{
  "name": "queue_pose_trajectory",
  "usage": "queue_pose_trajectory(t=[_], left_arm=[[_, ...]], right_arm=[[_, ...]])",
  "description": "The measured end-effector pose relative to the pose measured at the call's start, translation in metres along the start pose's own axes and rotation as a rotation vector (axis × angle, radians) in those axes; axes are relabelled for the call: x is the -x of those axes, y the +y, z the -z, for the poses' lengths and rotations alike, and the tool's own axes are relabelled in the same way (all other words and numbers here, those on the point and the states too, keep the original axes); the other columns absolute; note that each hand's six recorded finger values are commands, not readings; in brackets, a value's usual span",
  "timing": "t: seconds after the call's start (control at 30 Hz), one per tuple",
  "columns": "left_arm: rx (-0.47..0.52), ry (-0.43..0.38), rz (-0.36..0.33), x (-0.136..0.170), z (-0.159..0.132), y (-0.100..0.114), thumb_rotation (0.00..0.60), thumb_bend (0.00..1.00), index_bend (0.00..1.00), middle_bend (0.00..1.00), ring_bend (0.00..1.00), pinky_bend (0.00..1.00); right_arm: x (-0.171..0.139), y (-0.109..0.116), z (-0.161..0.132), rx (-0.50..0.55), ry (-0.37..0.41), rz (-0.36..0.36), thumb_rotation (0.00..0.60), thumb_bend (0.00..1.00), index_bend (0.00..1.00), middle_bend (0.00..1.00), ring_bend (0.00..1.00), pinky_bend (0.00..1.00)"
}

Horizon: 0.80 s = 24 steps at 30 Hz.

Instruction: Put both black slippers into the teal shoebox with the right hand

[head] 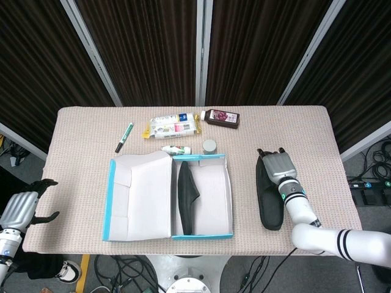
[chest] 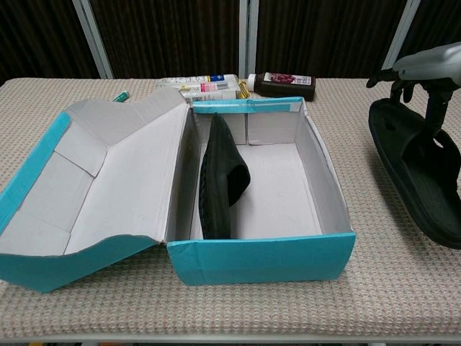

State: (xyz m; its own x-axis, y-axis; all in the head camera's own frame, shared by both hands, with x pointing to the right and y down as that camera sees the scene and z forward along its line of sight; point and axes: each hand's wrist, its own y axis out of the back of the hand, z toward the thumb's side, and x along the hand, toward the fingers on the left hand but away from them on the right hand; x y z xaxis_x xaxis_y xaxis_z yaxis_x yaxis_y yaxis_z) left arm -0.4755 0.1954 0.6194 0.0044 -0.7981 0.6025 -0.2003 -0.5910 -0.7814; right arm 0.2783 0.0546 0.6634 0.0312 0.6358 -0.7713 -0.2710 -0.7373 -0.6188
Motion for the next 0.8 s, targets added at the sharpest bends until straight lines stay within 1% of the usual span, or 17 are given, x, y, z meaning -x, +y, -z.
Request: queue_pose_trajectory(t=[0.13,0.23,0.37,0.47,0.63,0.8], left_arm=[[-0.003,0.000,0.000,0.000,-0.001,0.000,0.600,0.20,0.21,0.17,0.14,0.21],[-0.004,0.000,0.001,0.000,-0.001,0.000,0.600,0.20,0.21,0.17,0.14,0.21],[-0.005,0.001,0.002,-0.002,-0.002,0.000,0.600,0.20,0.21,0.17,0.14,0.21],[-0.005,0.003,0.003,-0.002,-0.002,-0.001,0.600,0.20,0.21,0.17,0.14,0.21],[-0.001,0.006,0.000,-0.003,-0.002,0.000,0.600,0.20,0.21,0.17,0.14,0.21],[0.001,0.011,0.005,-0.001,0.001,-0.001,0.600,0.20,0.21,0.17,0.14,0.21]], right_arm=[[-0.012,0.016,-0.001,0.029,0.031,0.044,0.600,0.11,0.00,0.48,0.24,0.15],[-0.023,0.032,-0.007,0.061,0.071,0.090,0.600,0.11,0.00,0.48,0.25,0.16],[-0.040,0.061,-0.016,0.116,0.131,0.163,0.600,0.11,0.00,0.48,0.25,0.16],[-0.049,0.079,-0.019,0.161,0.165,0.201,0.600,0.11,0.00,0.48,0.25,0.16],[-0.054,0.093,-0.031,0.239,0.230,0.241,0.600,0.11,0.00,0.50,0.26,0.18],[-0.052,0.093,-0.045,0.355,0.313,0.268,0.600,0.11,0.00,0.50,0.26,0.19]])
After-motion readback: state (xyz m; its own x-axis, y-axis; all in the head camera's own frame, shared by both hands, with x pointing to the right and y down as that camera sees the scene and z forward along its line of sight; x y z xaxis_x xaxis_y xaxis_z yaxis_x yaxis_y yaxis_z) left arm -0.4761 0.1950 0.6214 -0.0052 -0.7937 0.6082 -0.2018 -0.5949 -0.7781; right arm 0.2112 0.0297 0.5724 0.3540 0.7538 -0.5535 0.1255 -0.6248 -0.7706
